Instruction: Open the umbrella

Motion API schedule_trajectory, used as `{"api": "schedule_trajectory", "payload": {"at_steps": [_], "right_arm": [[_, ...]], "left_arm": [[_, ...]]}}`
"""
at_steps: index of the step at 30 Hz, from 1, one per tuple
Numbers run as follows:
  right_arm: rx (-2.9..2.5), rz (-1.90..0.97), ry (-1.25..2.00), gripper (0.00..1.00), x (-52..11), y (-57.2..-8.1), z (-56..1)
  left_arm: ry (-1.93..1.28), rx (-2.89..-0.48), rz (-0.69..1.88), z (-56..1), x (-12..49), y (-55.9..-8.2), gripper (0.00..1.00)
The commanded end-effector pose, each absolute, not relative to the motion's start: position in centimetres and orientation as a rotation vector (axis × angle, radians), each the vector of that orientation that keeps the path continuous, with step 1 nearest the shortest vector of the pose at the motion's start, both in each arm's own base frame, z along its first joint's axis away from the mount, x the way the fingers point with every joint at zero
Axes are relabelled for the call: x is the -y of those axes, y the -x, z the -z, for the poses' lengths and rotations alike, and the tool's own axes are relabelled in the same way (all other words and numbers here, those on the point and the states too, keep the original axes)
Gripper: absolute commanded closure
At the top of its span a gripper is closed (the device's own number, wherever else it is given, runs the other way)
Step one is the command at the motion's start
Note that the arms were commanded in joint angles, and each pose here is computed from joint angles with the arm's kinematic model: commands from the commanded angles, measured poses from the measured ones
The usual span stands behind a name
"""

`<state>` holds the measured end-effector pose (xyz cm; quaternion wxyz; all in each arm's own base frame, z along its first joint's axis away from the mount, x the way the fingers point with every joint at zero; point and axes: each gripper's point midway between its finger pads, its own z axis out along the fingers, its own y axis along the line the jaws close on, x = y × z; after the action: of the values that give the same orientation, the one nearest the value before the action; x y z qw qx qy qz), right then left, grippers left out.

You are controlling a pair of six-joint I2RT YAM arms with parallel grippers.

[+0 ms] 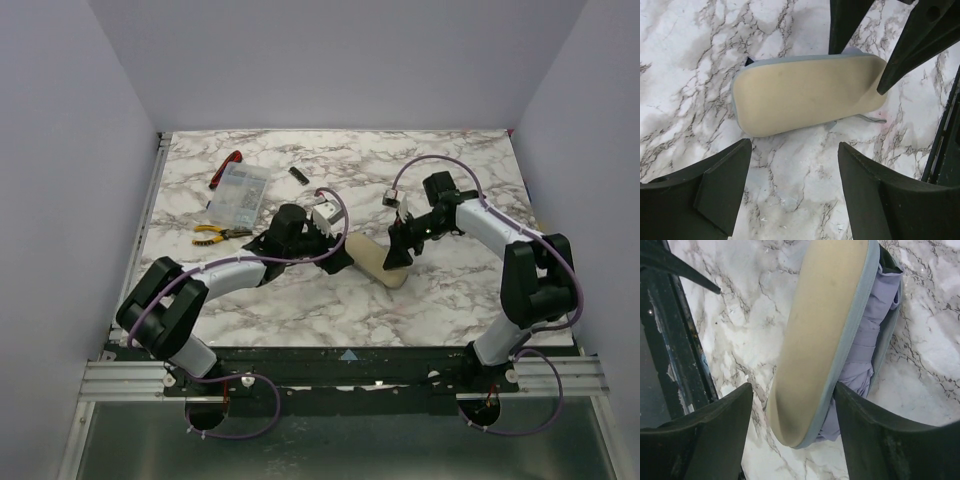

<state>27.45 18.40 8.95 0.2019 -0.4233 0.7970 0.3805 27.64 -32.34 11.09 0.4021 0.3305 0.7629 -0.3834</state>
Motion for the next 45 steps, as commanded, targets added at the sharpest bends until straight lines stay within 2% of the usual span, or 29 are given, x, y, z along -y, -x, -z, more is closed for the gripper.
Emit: {"api": "schedule_trajectory", "payload": {"at_steps": [1, 5, 10, 21, 26, 29, 36, 41, 45], "right_arm": [[-2.202, -1.187, 1.180, 0.35, -19.3, -26.5, -10.4], [-2.161, -1.201, 1.182, 0.45, -19.5, -26.3, -11.6], [-2.132, -1.229, 1.203, 0.47, -20.3, -25.3, -12.5], [-2.128, -1.172, 1.284, 0.53, -21.7, -23.9, -10.8], [-2.149, -1.139, 1.280, 0.54, -21.5, -24.2, -10.4], [-2.174, -1.023, 1.223, 0.55, -21.1, -25.8, -10.2], [-2.167, -0.757, 1.126, 0.48, -20.7, -28.9, -10.4], [-2.217, -0.641, 1.184, 0.32, -21.5, -28.4, -8.1], [-2.248, -0.528, 1.222, 0.31, -21.9, -28.2, -6.2]], "left_arm": [[-0.826, -1.869, 0.965, -13.8, 31.6, -28.6, 0.28], [-0.808, -1.840, 0.934, -15.1, 31.0, -29.7, 0.28], [-0.790, -1.828, 0.912, -16.2, 31.0, -30.7, 0.29], [-0.729, -1.964, 0.865, -15.4, 32.3, -33.8, 0.35], [-0.730, -2.053, 0.857, -13.3, 32.6, -33.3, 0.37], [-0.718, -2.062, 0.889, -12.7, 32.2, -32.1, 0.37], [-0.710, -2.085, 0.894, -11.4, 30.7, -29.9, 0.37], [-0.701, -2.070, 0.855, -11.6, 29.4, -29.9, 0.37], [-0.702, -2.027, 0.764, -12.9, 27.7, -31.3, 0.36]]}}
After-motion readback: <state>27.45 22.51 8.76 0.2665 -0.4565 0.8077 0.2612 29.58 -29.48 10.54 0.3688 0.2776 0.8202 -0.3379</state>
